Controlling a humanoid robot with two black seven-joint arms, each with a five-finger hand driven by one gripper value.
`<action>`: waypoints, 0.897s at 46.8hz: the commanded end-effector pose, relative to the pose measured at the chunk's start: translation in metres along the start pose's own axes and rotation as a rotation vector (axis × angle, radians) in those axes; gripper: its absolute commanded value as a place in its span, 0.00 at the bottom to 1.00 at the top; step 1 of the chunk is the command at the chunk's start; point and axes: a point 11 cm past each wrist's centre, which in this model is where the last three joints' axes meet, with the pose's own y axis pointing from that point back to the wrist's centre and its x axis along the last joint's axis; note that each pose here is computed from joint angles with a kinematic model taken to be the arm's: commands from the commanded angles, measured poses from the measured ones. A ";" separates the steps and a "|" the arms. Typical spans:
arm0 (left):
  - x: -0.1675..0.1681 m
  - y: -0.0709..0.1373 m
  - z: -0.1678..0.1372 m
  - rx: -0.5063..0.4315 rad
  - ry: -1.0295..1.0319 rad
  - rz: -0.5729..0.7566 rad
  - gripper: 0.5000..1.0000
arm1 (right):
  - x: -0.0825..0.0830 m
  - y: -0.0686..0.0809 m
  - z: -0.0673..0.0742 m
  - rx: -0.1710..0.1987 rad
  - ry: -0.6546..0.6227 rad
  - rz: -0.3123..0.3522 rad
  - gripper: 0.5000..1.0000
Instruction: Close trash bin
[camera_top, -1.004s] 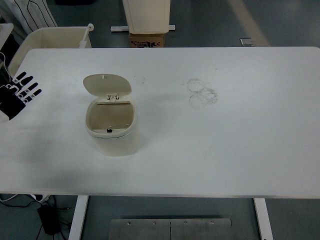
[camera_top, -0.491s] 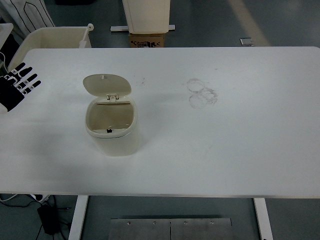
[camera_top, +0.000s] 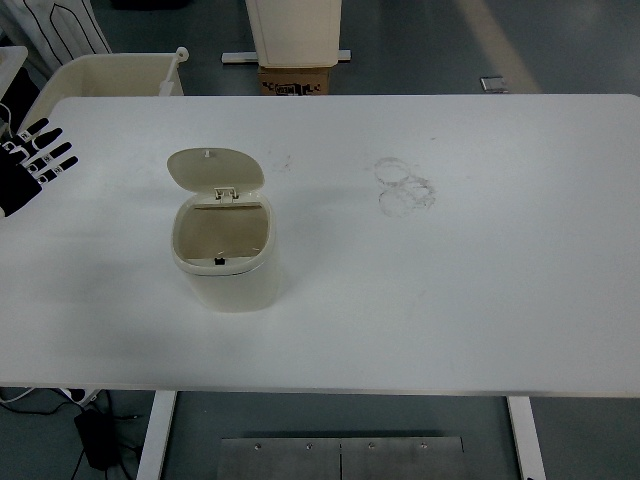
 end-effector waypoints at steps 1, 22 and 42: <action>-0.002 0.000 0.000 0.002 -0.001 -0.002 1.00 | 0.000 0.000 0.000 0.000 0.000 0.000 0.98; -0.003 0.006 0.009 0.002 -0.016 -0.008 1.00 | 0.000 0.001 0.002 -0.003 -0.001 0.001 0.98; -0.020 0.015 0.018 0.056 -0.062 -0.032 1.00 | 0.001 0.003 0.007 -0.013 -0.002 0.003 0.98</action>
